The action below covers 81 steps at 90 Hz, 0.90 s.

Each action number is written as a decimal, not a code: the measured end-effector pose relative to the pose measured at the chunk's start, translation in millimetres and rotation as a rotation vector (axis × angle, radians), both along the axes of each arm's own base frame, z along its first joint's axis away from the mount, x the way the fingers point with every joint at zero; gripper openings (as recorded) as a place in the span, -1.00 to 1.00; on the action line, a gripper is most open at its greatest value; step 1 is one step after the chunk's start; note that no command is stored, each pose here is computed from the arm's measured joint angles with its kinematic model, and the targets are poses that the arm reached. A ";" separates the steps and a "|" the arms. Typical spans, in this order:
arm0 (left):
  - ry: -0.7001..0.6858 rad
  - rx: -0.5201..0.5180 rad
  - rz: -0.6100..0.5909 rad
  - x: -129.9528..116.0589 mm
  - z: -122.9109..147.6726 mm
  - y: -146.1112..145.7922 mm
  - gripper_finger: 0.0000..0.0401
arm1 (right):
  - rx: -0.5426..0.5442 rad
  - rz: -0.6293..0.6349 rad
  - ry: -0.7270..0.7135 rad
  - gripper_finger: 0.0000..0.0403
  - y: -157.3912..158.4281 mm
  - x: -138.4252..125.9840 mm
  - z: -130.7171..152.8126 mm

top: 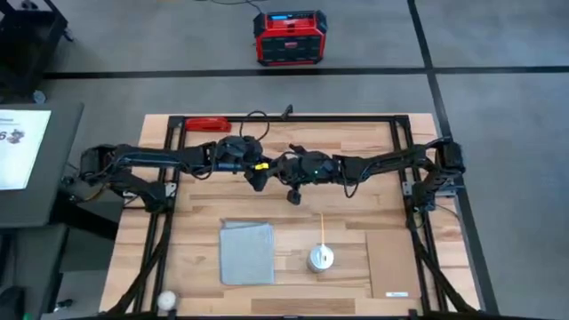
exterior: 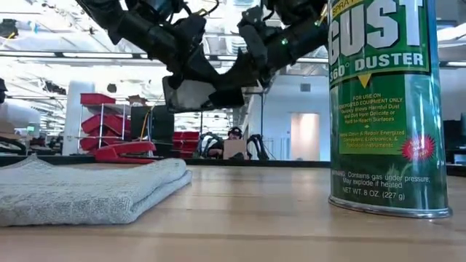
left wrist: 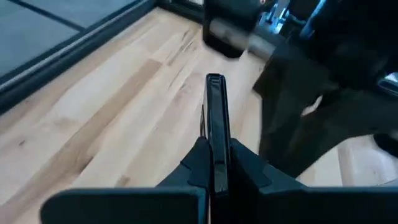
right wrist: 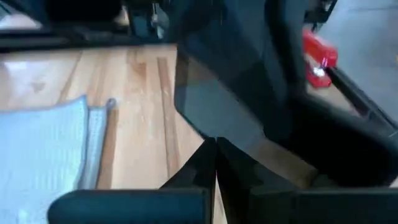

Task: Apply microfiber cloth
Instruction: Spray the front of the black phone with the spray bottle

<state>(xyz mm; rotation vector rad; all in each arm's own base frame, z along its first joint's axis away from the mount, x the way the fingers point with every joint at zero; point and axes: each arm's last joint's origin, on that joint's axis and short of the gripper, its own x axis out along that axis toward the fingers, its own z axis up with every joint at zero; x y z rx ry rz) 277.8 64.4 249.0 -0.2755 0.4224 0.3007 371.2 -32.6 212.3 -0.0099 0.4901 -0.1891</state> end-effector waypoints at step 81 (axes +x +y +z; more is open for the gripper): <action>-0.090 -0.024 -0.021 -8.5 20.1 -15.4 -0.96 | -0.050 -0.066 -0.011 -1.00 -16.4 0.3 2.8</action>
